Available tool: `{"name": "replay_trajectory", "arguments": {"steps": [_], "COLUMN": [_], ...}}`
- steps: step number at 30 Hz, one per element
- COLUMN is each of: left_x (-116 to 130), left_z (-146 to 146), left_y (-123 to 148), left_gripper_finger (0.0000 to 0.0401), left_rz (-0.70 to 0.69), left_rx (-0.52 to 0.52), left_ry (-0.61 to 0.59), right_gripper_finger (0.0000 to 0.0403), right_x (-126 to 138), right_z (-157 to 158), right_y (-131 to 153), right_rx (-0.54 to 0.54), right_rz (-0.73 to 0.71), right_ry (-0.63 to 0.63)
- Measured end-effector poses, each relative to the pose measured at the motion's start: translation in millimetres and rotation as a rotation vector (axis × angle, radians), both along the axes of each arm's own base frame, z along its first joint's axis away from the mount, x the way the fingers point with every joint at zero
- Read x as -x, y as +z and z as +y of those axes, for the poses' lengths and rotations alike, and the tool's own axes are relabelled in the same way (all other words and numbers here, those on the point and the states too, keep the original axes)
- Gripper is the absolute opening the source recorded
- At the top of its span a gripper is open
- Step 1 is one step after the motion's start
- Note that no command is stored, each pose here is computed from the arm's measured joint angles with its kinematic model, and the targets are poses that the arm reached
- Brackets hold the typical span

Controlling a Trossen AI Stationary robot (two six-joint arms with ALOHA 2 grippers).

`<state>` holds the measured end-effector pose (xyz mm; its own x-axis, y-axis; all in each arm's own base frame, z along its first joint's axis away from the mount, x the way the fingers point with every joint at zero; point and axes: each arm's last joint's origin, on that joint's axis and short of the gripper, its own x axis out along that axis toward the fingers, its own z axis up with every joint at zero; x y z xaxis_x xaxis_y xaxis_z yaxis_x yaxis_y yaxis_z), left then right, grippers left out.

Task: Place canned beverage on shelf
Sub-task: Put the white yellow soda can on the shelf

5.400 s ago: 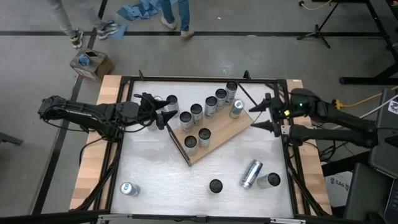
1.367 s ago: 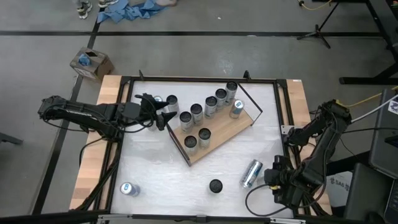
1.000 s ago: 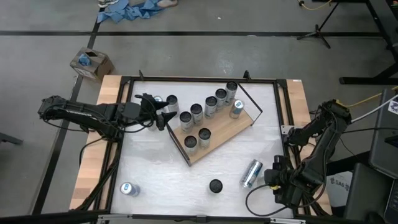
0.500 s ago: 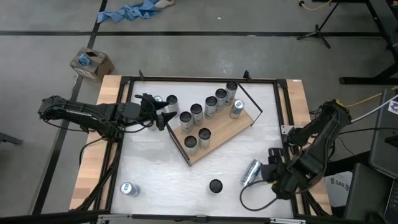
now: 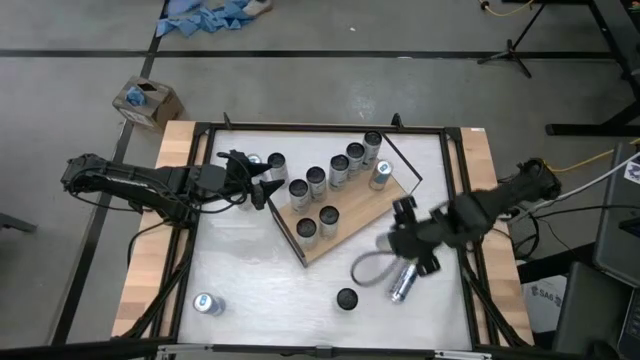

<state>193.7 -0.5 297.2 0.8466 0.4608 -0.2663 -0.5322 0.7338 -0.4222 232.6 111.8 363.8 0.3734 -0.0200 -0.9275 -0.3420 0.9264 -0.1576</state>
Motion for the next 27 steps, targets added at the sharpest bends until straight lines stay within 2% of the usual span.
{"name": "replay_trajectory", "arguments": {"steps": [4, 11, 17, 27], "left_x": [0, 0, 0, -10], "left_z": [0, 0, 0, -1], "left_y": [0, 0, 0, -9], "left_gripper_finger": [0.0365, 0.0365, 0.0365, 0.0365], "left_rz": [0.000, 0.000, 0.004, 0.055], "left_rx": [0.000, 0.000, -0.004, -0.011], "left_ry": [0.000, 0.000, -0.001, -0.002], "right_gripper_finger": [0.0266, 0.0266, 0.0266, 0.0266], "right_x": [-20, -46, -67, -92], "right_z": [-25, -64, -84, -88], "right_y": [4, 6, -11, -40], "right_rx": [0.018, -0.017, -0.024, -0.033], "right_rz": [-0.083, -0.181, -0.131, -0.035], "right_ry": [0.050, 0.121, 0.131, 0.156]}}
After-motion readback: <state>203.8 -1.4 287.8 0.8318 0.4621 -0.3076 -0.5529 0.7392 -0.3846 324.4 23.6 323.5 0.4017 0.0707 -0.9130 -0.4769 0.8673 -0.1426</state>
